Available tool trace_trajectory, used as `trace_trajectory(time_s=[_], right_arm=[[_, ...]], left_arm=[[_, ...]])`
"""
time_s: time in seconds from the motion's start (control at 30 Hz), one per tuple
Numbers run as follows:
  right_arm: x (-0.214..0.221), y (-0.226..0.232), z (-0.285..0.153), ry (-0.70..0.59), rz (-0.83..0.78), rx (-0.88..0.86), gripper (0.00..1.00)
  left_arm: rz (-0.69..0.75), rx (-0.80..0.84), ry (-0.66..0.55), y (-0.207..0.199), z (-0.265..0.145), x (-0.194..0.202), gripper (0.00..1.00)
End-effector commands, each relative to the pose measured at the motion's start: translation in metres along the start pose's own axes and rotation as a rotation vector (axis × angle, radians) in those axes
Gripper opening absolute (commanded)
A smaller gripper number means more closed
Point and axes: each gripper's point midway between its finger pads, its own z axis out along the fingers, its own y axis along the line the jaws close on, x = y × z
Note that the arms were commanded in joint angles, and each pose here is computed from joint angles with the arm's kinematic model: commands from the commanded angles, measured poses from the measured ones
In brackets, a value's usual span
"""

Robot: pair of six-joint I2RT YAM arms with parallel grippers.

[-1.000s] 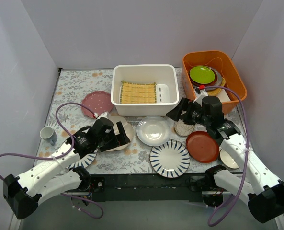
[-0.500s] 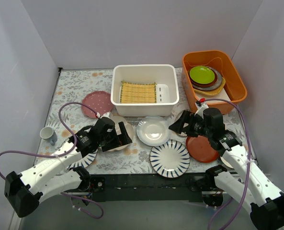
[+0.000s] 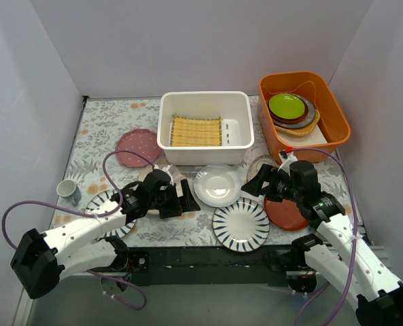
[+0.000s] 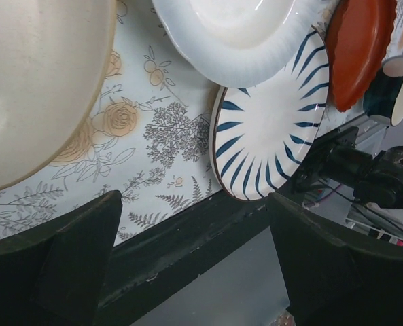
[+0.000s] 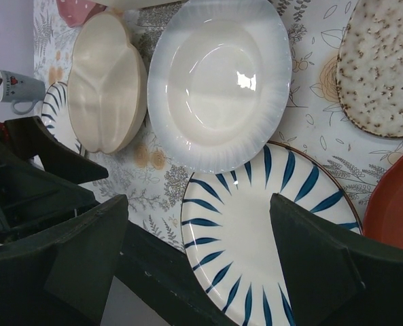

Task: Place the plates into the plastic bin on the countertop
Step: Pick up the plate from the corner of the board.

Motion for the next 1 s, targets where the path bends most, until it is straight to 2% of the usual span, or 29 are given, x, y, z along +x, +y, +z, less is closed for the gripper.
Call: trace_trajectory(time_s=[0.0, 0.07, 0.4, 0.73, 0.83, 0.97], right_arm=[[-0.003, 0.005, -0.001, -0.016, 0.002, -0.028, 0.91], [-0.003, 0.007, -0.002, -0.015, 0.003, -0.037, 0.91], [-0.002, 0.006, -0.003, -0.014, -0.009, -0.034, 0.91], [0.005, 0.000, -0.005, -0.010, -0.007, -0.017, 0.91], [0.006, -0.001, -0.005, -0.010, -0.007, -0.017, 0.91], [0.007, -0.004, -0.004, -0.008, -0.007, -0.012, 0.91]], left_arm=[[0.019, 0.085, 0.039, -0.018, 0.012, 0.011, 0.85], [0.030, 0.064, 0.057, -0.017, 0.022, 0.020, 0.79], [0.113, -0.082, 0.155, -0.013, 0.074, 0.063, 0.66], [0.096, -0.025, 0.203, -0.025, 0.097, 0.077, 0.56], [0.109, -0.057, 0.227, -0.023, 0.105, 0.083, 0.44], [0.113, -0.166, 0.226, -0.011, 0.117, 0.085, 0.38]])
